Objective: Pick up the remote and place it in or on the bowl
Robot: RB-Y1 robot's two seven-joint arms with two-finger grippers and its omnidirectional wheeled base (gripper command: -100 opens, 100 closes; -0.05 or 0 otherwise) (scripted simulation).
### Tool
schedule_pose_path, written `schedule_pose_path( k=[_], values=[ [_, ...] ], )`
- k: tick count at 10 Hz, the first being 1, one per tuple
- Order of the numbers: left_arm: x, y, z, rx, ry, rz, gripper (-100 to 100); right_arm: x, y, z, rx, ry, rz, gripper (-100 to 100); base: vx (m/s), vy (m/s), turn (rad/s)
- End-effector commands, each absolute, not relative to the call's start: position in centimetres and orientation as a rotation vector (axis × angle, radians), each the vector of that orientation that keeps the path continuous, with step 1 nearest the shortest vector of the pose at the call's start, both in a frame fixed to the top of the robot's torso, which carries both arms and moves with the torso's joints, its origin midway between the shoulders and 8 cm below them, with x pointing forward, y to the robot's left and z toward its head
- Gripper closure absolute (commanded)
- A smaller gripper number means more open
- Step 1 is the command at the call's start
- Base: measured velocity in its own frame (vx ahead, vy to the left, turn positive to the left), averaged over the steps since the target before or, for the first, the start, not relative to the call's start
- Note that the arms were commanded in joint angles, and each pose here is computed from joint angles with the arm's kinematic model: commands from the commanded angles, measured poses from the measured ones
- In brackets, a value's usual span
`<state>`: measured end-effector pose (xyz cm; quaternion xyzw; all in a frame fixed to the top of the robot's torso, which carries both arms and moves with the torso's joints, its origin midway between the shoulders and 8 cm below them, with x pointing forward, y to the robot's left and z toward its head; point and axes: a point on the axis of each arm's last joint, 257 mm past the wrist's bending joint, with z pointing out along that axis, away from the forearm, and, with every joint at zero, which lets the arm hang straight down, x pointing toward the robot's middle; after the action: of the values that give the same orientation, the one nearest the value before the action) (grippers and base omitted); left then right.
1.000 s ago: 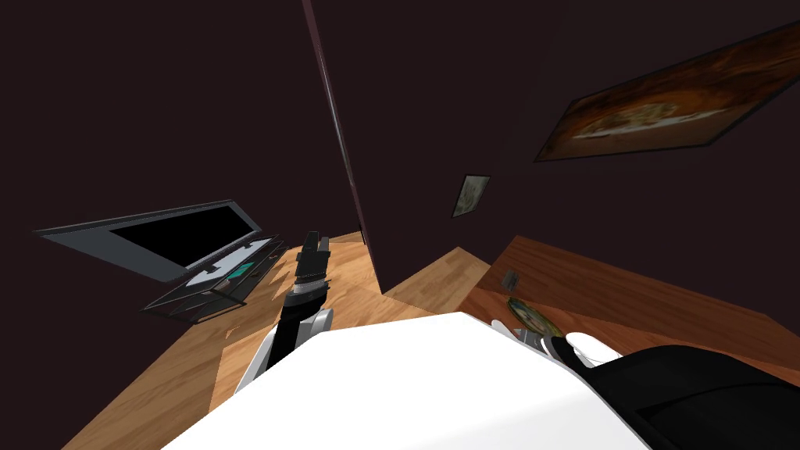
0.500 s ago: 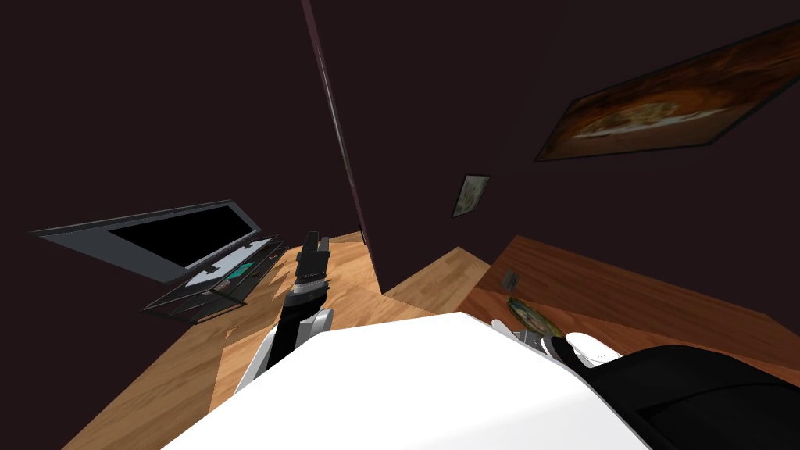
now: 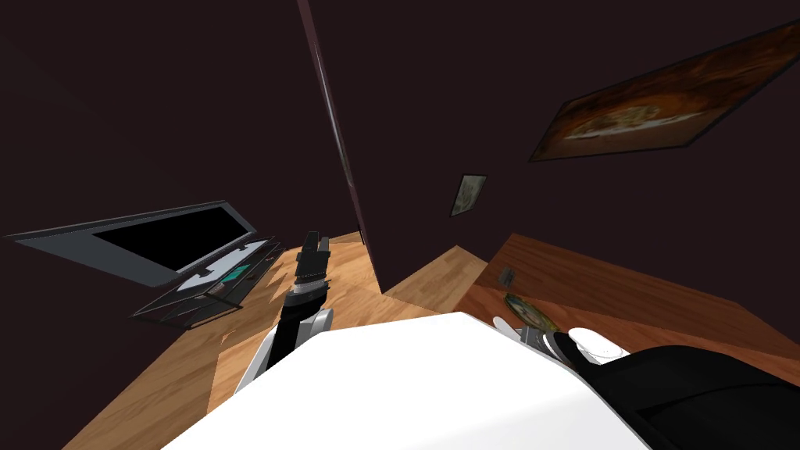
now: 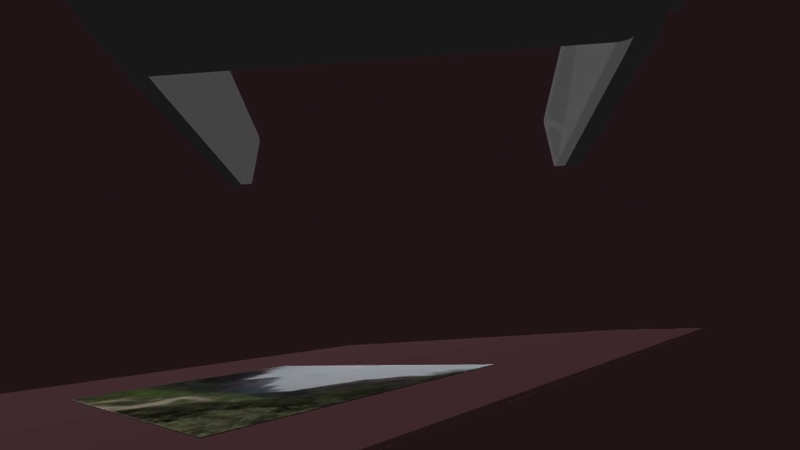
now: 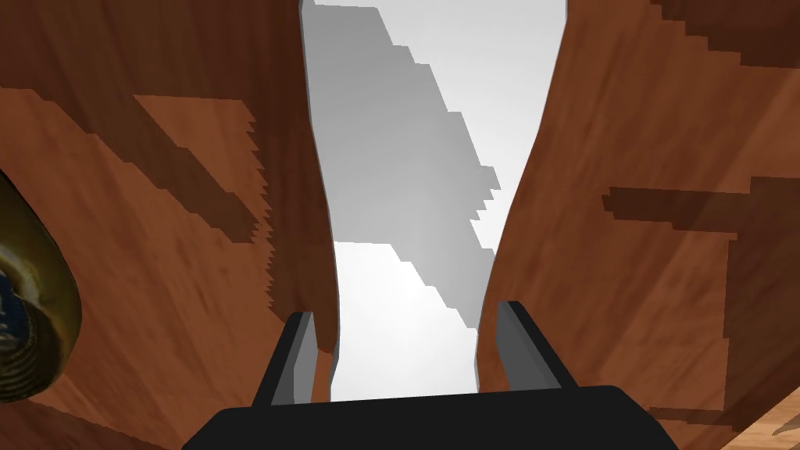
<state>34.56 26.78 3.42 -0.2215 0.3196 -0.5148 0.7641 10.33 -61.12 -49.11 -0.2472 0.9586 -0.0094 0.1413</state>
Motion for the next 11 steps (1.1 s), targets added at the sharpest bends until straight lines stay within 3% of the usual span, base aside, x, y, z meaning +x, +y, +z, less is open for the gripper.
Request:
schedule_pose_path(
  k=[1,4,7,11],
  values=[
    [34.6,26.8,3.4,-0.481,0.695,-1.119,0,12.5,-63.5,-46.5,-0.727,2.734,-0.092,100,-0.032,0.159,-0.009],
    [34.6,26.8,3.4,-0.482,0.694,-1.119,0,14.2,-65.7,-43.9,-0.743,2.712,-0.142,100,-0.032,0.184,0.000],
    [34.6,26.8,3.4,-0.482,0.695,-1.119,0,15.2,-67.1,-41.4,-0.755,2.704,-0.159,100,0.047,0.142,0.054],
    [34.6,26.8,3.4,-0.482,0.695,-1.119,0,13.9,-67.3,-39.5,-0.762,2.756,-0.082,100,0.154,0.151,0.118]
  ],
)
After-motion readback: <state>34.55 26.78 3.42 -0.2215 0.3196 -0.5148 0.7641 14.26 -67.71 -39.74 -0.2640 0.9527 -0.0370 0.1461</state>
